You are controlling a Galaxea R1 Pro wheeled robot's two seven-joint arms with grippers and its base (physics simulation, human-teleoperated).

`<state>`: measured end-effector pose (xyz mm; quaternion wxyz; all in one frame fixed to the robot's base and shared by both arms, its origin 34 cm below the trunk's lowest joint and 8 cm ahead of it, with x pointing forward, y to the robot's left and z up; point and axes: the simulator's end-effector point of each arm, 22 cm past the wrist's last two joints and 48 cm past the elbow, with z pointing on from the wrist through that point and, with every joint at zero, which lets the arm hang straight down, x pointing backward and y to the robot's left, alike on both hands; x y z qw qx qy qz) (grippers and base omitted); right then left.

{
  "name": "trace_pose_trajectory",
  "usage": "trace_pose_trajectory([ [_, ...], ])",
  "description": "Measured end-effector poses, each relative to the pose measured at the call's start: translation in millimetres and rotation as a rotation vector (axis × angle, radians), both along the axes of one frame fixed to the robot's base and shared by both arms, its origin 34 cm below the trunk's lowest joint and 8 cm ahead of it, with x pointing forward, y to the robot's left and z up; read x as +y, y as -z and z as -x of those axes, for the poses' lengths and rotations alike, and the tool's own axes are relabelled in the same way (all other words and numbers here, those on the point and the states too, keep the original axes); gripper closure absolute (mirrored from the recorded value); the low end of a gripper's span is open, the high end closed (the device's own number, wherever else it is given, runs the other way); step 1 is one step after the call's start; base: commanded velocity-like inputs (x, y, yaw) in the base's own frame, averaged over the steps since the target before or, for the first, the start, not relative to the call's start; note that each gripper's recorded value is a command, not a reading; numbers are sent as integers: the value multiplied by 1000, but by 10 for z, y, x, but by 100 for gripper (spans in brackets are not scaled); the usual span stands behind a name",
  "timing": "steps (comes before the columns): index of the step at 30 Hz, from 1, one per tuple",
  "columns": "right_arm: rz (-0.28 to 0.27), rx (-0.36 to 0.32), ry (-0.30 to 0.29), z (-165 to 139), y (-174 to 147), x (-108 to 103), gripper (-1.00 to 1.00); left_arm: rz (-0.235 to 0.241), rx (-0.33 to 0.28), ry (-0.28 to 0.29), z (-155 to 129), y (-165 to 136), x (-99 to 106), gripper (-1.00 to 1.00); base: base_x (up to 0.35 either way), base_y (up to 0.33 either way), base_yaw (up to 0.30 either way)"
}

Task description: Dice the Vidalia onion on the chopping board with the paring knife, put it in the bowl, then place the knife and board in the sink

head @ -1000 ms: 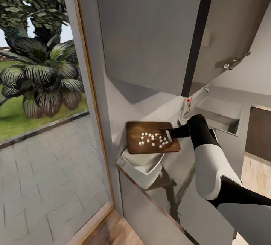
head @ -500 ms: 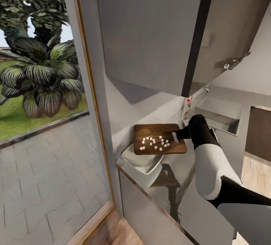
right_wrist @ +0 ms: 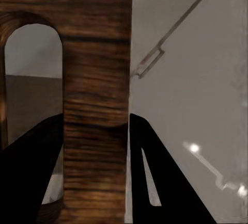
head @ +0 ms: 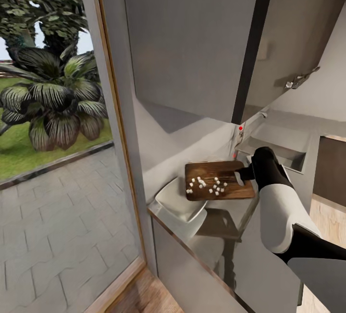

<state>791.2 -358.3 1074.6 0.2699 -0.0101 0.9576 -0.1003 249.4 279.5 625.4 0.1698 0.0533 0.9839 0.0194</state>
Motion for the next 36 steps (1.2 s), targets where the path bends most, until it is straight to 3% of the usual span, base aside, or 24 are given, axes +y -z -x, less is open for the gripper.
trace_pose_trajectory([
  [16, 9, 33, -7, 44, 90, 23, 100, -5, 9, 0, 41, 5, 20, -100, 0, 0, 0],
  [19, 95, 58, 1, 95, 75, -146, 100, -5, 11, 0, 51, 7, 23, -100, 0, 0, 0],
  [21, 125, 67, 3, 113, 68, -199, 100, -5, 11, 0, 53, 7, 22, -100, 0, 0, 0],
  [36, 129, 71, -2, 110, 62, -159, 100, -8, 15, 0, 72, 9, 34, -100, 0, 0, 0],
])
